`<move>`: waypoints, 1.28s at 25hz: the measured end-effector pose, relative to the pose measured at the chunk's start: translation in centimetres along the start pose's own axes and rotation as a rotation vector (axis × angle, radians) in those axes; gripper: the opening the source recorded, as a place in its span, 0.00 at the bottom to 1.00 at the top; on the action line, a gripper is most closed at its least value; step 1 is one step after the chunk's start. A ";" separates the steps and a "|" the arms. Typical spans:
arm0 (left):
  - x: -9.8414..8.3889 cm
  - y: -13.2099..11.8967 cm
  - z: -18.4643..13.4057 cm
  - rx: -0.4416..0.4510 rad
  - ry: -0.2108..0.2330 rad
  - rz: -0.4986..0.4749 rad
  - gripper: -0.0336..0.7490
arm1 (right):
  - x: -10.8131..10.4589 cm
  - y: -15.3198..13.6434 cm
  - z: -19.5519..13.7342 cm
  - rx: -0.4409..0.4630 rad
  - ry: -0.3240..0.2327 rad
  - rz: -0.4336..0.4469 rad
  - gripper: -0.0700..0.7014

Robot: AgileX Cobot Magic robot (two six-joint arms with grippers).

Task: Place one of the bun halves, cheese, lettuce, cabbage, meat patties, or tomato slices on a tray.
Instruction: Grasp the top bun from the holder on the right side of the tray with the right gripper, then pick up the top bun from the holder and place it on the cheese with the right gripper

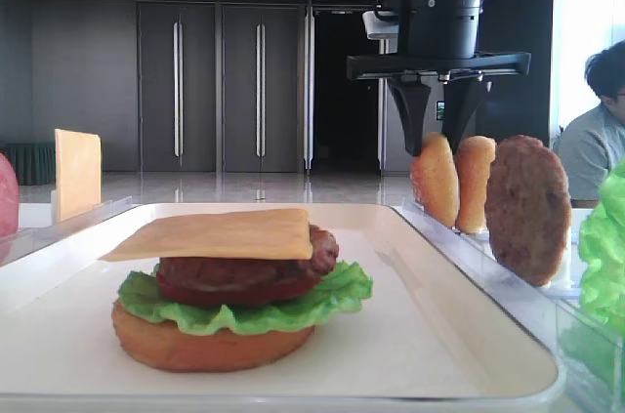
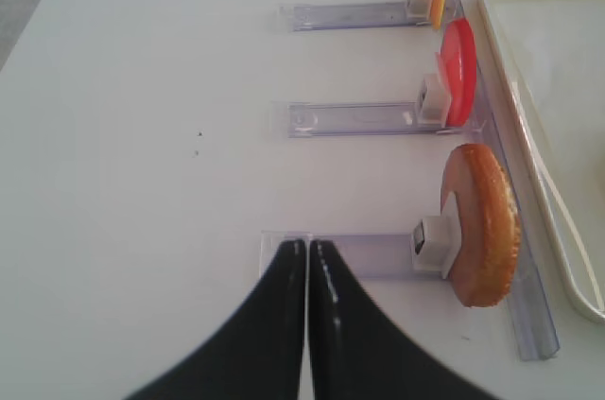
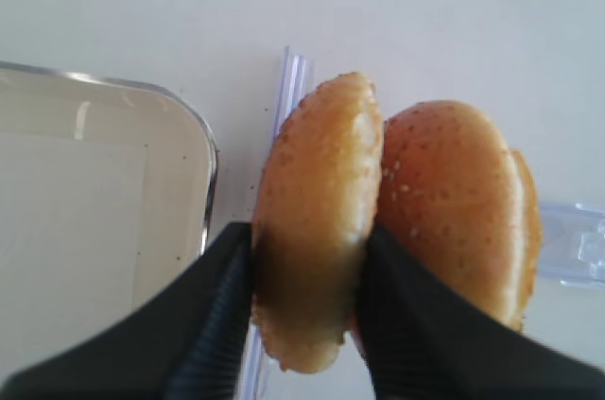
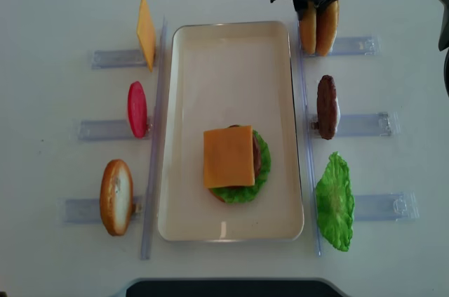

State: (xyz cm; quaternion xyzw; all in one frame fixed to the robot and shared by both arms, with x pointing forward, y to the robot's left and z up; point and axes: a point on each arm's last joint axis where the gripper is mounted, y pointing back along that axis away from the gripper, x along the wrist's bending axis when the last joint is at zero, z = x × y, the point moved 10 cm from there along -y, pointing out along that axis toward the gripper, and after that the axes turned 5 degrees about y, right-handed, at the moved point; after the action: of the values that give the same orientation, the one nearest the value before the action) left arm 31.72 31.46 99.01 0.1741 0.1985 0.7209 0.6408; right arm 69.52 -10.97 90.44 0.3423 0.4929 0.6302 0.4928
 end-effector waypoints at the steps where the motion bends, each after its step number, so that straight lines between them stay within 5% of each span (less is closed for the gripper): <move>1: 0.0 0.0 0.0 0.000 0.000 0.000 0.03 | -0.1 0.0 0.0 -0.001 0.001 -0.003 0.42; 23: 0.0 0.0 0.0 0.000 0.000 0.000 0.03 | 0.4 0.2 -0.4 0.023 0.005 0.021 0.34; 32: 0.0 0.0 0.0 0.000 0.000 0.000 0.03 | 1.3 4.5 0.2 -0.024 0.008 0.060 0.31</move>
State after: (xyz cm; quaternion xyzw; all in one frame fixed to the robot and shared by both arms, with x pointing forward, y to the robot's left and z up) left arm 31.72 31.46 99.01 0.1741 0.1985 0.7209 0.6408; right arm 68.09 -9.78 94.73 0.3487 0.4767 0.6518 0.4756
